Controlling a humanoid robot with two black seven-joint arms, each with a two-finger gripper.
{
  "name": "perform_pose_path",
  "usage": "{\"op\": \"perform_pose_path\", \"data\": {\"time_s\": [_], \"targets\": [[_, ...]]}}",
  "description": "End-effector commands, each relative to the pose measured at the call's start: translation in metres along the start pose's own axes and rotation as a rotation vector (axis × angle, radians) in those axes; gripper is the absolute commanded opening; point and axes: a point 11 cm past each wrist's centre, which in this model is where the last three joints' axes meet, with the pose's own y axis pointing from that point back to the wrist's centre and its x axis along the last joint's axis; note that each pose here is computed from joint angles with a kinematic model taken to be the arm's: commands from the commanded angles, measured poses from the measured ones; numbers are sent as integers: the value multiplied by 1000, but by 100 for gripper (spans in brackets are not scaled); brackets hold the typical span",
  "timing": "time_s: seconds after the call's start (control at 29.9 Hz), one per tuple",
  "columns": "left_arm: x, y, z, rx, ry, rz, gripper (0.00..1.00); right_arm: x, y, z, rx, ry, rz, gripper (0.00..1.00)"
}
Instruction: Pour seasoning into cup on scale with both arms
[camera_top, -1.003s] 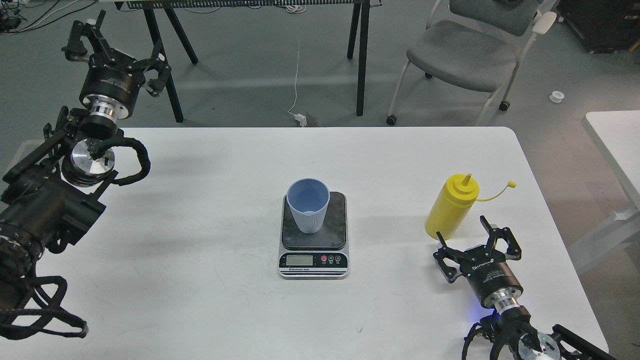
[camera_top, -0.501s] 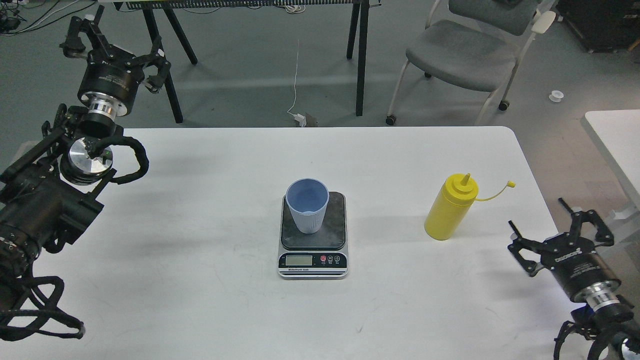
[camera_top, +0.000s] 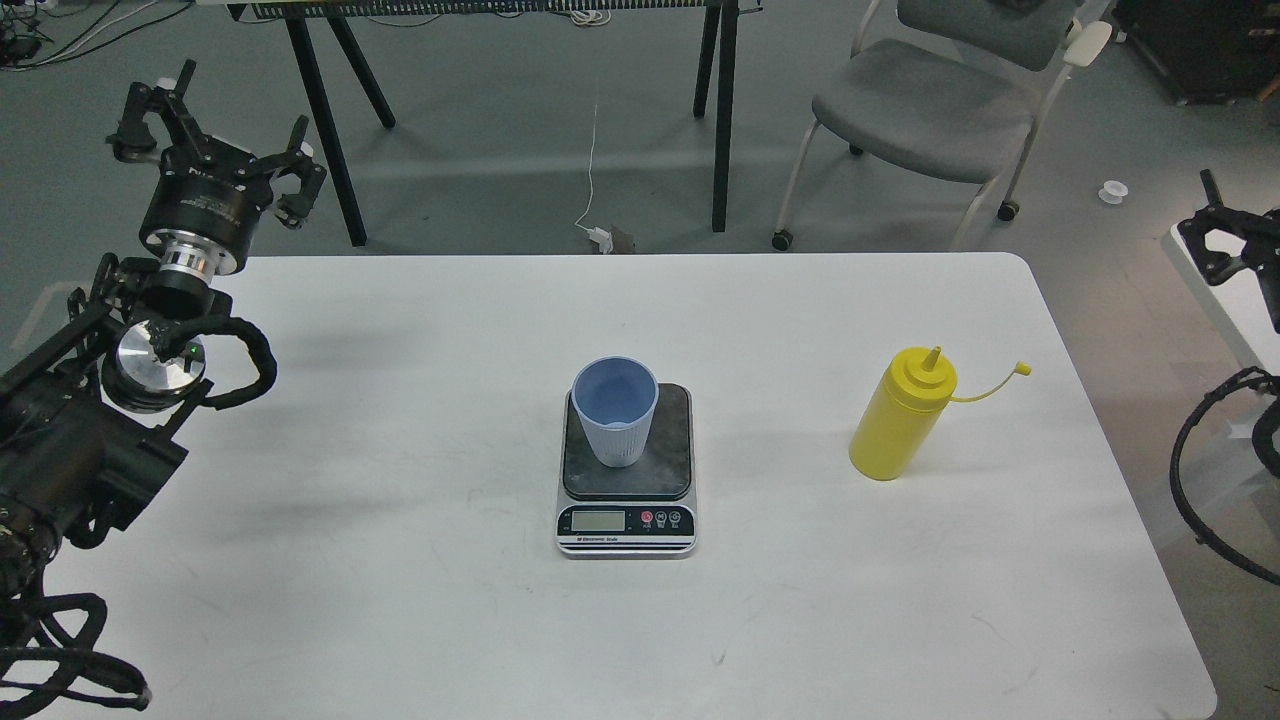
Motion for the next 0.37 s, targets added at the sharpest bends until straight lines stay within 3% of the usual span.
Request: {"op": "perform_pose_path", "data": {"time_s": [0.0, 0.33], "targets": [[14, 10, 7, -1, -18, 30, 99, -8, -31, 1, 61, -27, 40, 100], [21, 14, 14, -18, -9, 51, 99, -27, -51, 27, 11, 6, 28, 100]]}}
